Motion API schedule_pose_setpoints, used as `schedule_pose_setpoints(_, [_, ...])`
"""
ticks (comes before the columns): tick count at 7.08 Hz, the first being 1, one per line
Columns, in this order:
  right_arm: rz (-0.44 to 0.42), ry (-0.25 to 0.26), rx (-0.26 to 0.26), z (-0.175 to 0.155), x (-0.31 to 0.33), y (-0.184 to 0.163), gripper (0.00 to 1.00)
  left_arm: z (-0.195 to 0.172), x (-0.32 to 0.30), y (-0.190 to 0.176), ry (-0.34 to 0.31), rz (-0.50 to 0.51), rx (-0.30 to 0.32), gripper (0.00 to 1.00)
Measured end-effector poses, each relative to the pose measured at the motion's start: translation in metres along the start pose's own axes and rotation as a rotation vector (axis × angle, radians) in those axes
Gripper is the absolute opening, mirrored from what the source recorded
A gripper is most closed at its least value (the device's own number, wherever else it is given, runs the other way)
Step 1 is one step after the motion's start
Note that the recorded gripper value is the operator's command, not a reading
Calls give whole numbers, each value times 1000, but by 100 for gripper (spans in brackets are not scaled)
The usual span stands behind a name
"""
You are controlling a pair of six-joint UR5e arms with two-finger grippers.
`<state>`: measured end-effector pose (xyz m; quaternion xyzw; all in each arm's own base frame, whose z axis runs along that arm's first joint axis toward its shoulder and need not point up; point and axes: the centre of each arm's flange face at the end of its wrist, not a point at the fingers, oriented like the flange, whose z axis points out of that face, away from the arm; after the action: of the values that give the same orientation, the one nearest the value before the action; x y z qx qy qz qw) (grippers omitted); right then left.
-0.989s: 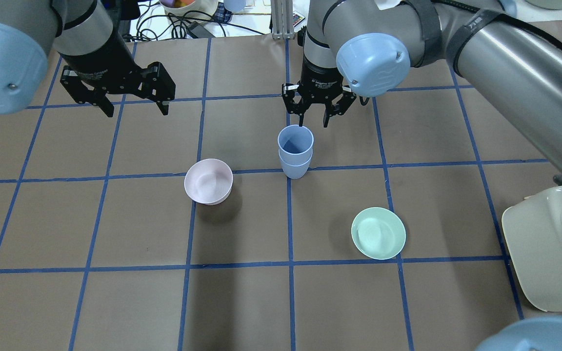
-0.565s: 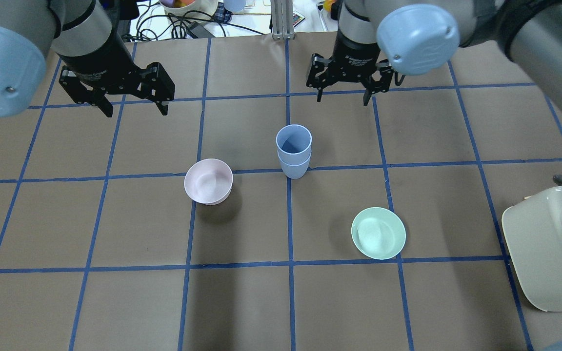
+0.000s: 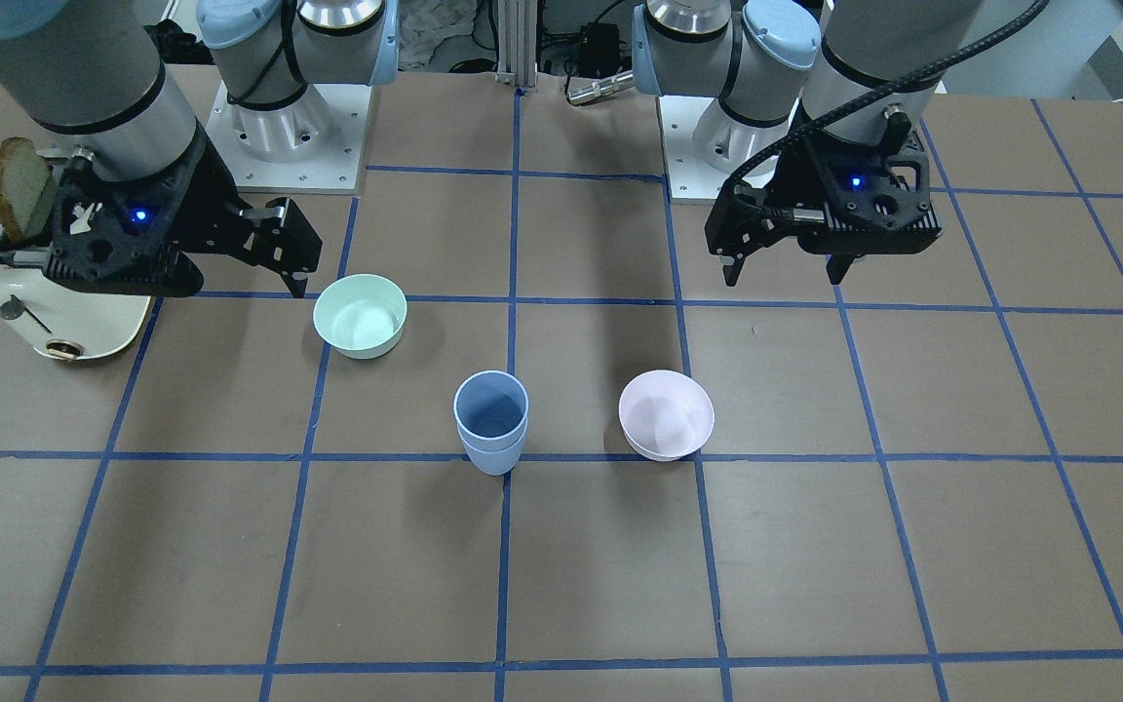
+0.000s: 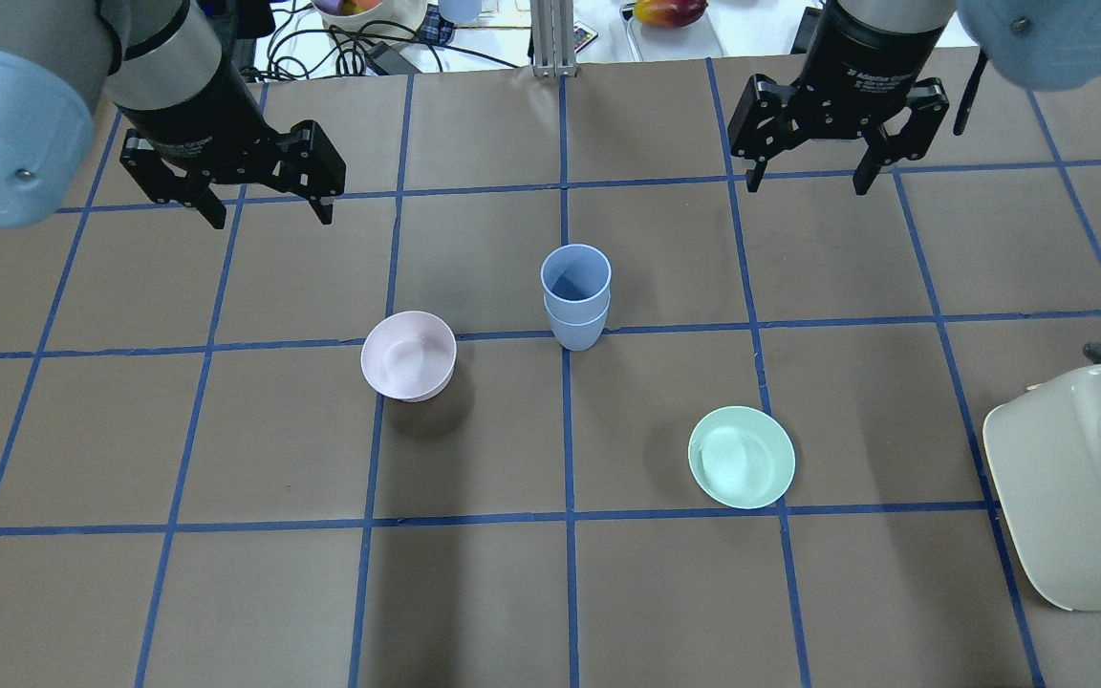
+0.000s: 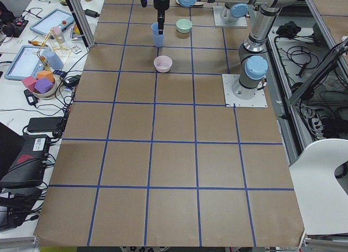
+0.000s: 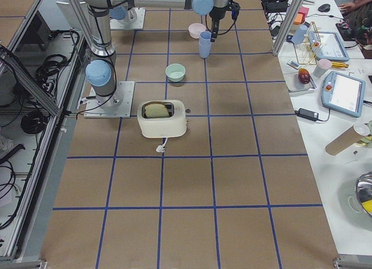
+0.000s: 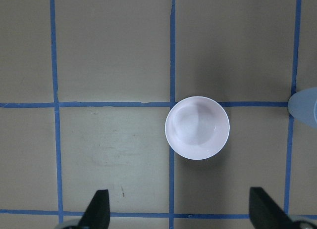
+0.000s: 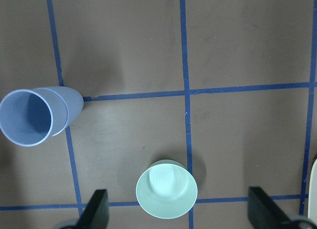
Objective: Stack blue cups with both arms
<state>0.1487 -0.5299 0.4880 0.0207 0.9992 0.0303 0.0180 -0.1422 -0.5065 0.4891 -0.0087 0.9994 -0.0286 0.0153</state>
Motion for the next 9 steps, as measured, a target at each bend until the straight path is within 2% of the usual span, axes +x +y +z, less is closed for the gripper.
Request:
schedule_pose_setpoints(2, [-9,3,-26,7,4,12,100,3,1,-3,17,-2,-6,100])
schedule_pose_setpoints(5, [5,5,-17,2,6,30,100,-1,2,1,27,-1,-2,100])
schedule_pose_setpoints(9, [14,6,-20,1,9,31,100,-4,2,5,25,0,0,100])
